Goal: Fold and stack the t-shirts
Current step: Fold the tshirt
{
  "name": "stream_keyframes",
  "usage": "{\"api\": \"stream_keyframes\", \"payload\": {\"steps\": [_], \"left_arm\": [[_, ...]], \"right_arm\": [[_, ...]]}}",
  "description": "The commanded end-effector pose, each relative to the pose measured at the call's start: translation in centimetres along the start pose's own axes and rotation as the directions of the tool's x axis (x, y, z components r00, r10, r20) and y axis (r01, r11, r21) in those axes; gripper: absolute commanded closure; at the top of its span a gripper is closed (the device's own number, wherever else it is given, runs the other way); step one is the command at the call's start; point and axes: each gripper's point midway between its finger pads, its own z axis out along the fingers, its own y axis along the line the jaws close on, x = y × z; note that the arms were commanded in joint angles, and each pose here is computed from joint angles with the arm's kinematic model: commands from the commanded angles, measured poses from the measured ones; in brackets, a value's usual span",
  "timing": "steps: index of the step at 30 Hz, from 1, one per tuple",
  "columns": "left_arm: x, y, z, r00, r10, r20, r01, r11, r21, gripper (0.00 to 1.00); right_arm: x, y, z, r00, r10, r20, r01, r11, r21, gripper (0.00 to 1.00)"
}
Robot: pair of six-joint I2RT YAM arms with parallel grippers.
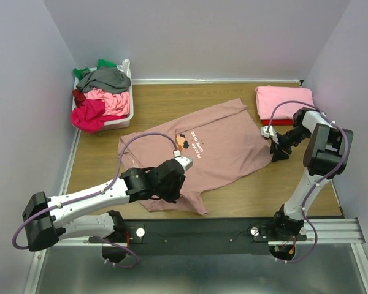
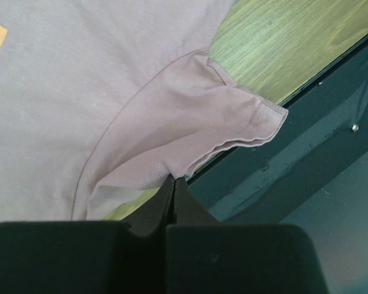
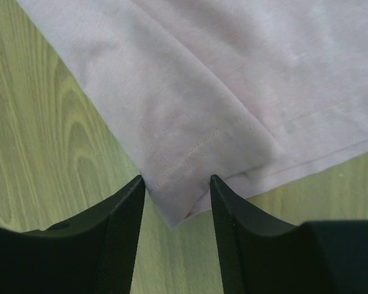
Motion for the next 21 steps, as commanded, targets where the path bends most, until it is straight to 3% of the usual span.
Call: {"api": "stream_keyframes", "payload": {"steps": [1, 5, 10, 14, 15, 16, 18, 21], "left_arm": [[0.2, -0.3, -0.3, 1.0, -0.018, 0.004, 0.018, 0.999, 0.027, 1.0], [0.0, -0.3, -0.5, 1.0, -0.023, 0.014, 0.022, 0.999, 0.027, 1.0], [0.0, -0.3, -0.7, 0.999, -0.028, 0.024, 0.028, 0.999, 0.032, 1.0], [-0.1, -0.3, -0.9, 0.999, -0.03, 0.033, 0.029, 0.999, 0.035, 1.0], [-0.1, -0.3, -0.9, 0.999, -0.031, 0.034, 0.029, 0.999, 0.035, 1.0], [-0.2, -0.4, -1.0, 0.999, -0.032, 0.037, 0.031, 0.999, 0.039, 1.0], [-0.3, -0.4, -1.1, 0.999, -0.034, 0.042, 0.032, 0.999, 0.04, 1.0], [-0.4, -0.4, -1.4, 0.998, -0.033, 0.05, 0.031, 0.999, 0.042, 1.0]], "right_arm": [[0.8, 1.4, 0.5, 0.999, -0.003, -0.043, 0.001, 0.999, -0.04, 0.49], [0.2, 1.4, -0.3, 0.999, -0.006, -0.045, 0.005, 1.0, -0.013, 0.7], [-0.8, 2.1, -1.1, 0.999, -0.024, -0.038, 0.025, 0.999, 0.022, 0.81], [-1.6, 2.5, -1.9, 0.999, -0.034, -0.03, 0.036, 0.998, 0.059, 0.8], [-1.6, 2.7, -1.9, 0.999, -0.026, -0.032, 0.028, 0.998, 0.06, 0.76], [-1.6, 2.9, -2.0, 0.999, -0.018, -0.036, 0.021, 0.998, 0.063, 0.64], [-1.3, 3.3, -2.0, 0.999, 0.001, -0.05, 0.002, 0.998, 0.06, 0.55], [-0.8, 3.6, -2.2, 0.998, 0.019, -0.059, -0.015, 0.998, 0.067, 0.55]]}}
